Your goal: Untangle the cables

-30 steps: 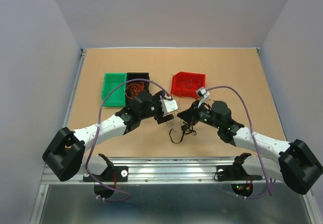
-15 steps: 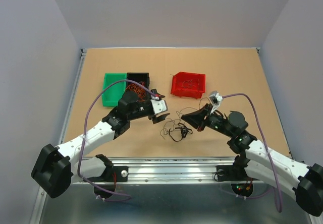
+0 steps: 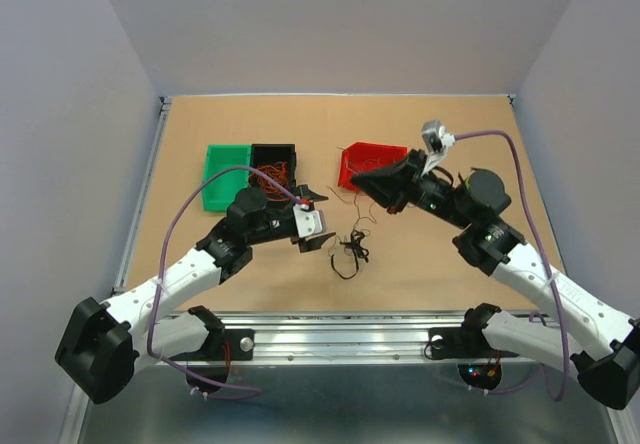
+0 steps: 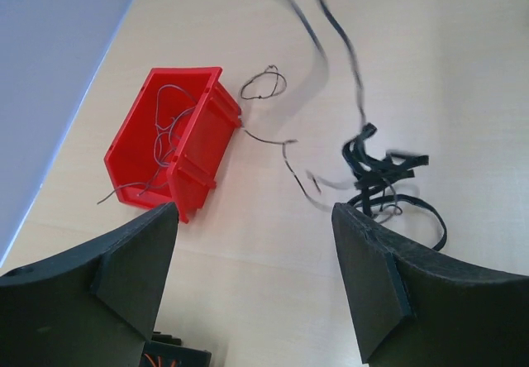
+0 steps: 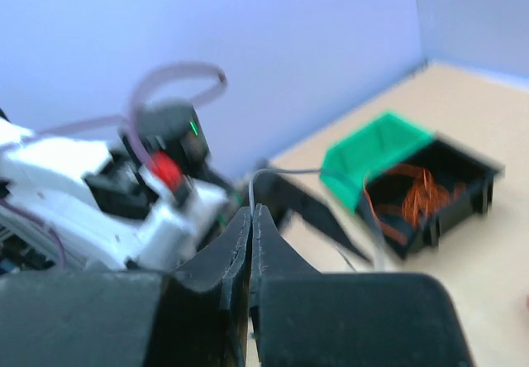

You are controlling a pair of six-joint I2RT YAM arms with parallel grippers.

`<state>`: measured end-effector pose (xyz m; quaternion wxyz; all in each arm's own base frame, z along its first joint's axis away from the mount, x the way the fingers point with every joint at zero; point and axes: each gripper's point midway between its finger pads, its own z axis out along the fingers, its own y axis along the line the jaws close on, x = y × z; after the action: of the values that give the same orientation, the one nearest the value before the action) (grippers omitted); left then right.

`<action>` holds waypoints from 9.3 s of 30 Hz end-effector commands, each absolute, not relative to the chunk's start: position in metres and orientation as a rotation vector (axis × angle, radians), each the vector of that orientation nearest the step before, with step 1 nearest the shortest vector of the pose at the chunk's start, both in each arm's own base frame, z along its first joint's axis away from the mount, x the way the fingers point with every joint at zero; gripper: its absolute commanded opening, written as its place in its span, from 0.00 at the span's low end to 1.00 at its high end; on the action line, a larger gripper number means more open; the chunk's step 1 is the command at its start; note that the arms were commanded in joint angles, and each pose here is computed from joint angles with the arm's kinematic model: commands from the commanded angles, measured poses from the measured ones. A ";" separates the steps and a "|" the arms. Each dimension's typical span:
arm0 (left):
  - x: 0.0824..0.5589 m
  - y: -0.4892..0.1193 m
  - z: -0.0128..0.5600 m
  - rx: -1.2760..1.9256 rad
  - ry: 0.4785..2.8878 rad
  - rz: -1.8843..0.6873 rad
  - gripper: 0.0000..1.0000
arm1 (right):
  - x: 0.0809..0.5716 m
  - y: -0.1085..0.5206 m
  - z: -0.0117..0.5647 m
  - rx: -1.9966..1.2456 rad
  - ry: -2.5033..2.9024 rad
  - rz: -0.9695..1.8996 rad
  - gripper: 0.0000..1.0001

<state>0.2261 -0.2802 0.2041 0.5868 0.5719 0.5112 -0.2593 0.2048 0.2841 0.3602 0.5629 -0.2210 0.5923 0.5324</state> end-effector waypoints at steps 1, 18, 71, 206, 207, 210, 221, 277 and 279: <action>0.219 -0.279 0.222 1.324 1.092 -0.598 0.86 | 0.196 0.282 0.460 -0.564 1.190 1.245 0.01; 0.227 -0.267 0.247 1.175 1.053 -0.535 0.88 | 0.235 0.303 0.541 -0.479 1.161 1.238 0.01; 0.287 -0.304 0.214 1.046 1.297 -0.539 0.47 | 0.220 0.222 0.674 -0.229 0.816 1.010 0.01; 0.336 -0.339 0.120 1.232 1.557 -0.355 0.68 | 0.342 0.130 0.199 0.221 1.882 0.399 0.83; 0.337 -0.342 0.115 1.243 1.568 -0.342 0.68 | 0.339 0.129 0.195 0.240 1.869 0.415 0.84; 0.347 -0.353 0.096 1.266 1.622 -0.278 0.65 | 0.325 0.123 0.176 0.256 1.839 0.436 0.84; 0.362 -0.356 0.056 1.315 1.740 -0.188 0.41 | 0.285 0.105 0.192 0.249 1.696 0.493 0.84; 0.272 -0.286 0.278 0.982 1.303 -0.467 0.00 | 0.324 0.334 0.091 -0.435 1.785 0.847 0.70; 0.277 -0.272 0.295 0.899 1.293 -0.435 0.00 | 0.331 0.335 0.086 -0.422 1.794 0.824 0.68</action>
<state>0.2733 -0.2908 0.2491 0.6281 0.4592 0.5966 -0.1966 0.3016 0.3291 0.0666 0.4779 -0.2004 0.7729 0.3662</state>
